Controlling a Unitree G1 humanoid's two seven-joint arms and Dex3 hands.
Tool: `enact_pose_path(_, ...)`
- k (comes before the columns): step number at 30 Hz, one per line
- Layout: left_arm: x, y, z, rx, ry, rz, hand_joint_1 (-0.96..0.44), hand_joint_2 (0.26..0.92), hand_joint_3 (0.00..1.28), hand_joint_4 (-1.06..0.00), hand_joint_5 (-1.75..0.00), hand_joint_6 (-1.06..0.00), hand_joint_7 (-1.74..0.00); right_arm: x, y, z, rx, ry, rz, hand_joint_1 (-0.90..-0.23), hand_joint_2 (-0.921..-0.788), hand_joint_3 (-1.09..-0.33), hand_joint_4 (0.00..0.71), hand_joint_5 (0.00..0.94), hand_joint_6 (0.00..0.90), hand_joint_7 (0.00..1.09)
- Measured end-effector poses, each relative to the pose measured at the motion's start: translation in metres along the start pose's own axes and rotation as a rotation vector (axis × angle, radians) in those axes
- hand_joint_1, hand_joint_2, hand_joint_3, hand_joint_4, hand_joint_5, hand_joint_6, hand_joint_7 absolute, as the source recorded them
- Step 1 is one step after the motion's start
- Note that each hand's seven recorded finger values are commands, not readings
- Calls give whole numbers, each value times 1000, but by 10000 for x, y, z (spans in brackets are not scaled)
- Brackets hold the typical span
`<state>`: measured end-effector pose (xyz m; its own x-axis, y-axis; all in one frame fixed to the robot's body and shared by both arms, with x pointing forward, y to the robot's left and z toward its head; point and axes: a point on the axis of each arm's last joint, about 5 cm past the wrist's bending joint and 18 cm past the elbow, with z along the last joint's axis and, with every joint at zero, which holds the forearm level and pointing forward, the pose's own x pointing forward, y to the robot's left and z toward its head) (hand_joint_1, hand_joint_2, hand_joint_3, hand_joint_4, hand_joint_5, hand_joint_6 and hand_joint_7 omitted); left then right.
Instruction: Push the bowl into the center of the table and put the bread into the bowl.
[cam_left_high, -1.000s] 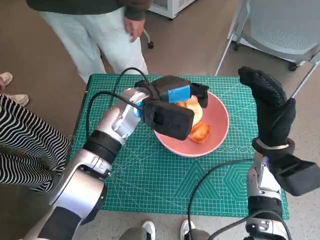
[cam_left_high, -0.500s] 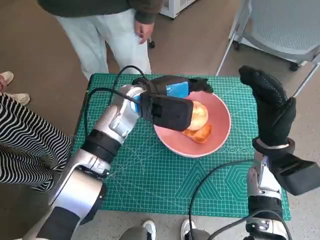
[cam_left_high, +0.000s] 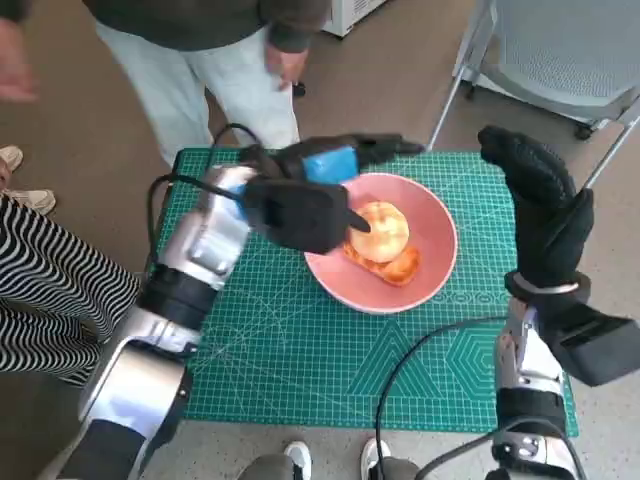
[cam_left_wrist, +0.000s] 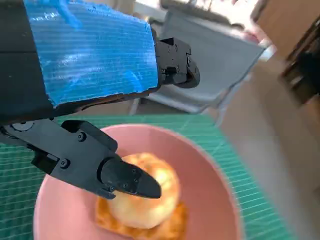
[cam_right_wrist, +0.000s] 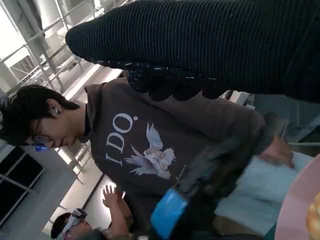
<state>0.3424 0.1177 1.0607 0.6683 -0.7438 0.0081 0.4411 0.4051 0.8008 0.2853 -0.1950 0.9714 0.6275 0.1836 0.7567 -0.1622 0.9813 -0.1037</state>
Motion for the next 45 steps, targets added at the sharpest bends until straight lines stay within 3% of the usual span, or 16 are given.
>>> enact_pose_path(7, -293, 139, -70, -164, -191, 237, -666, 921, 350, -40, -5, -11, -392, 70, -24, 58, -14, -26, 5, -591, -921, -693, 166, 0, -1, 571)
enact_pose_path(14, -452, -3, -68, -295, -418, 507, -712, 921, 555, -49, -8, 0, -379, 160, -6, 127, -35, -52, 16, -589, -921, -701, 166, 1, -1, 572)
enact_pose_path(23, -539, -258, -197, -386, -482, 606, -746, 921, 581, -55, -10, 1, -335, 305, 28, 201, -64, -92, 44, -602, -921, -703, 176, 5, -1, 592)
enact_pose_path(34, -569, -409, -312, -490, -541, 688, -774, 921, 554, -35, 0, 1, -272, 371, 52, 216, -68, -103, 61, -634, -921, -695, 193, 11, -1, 645)
enact_pose_path(45, -530, -549, -342, -555, -548, 708, -775, 921, 534, -34, -2, 1, -262, 434, 89, 228, -73, -113, 86, -620, -921, -698, 197, 12, -1, 642)
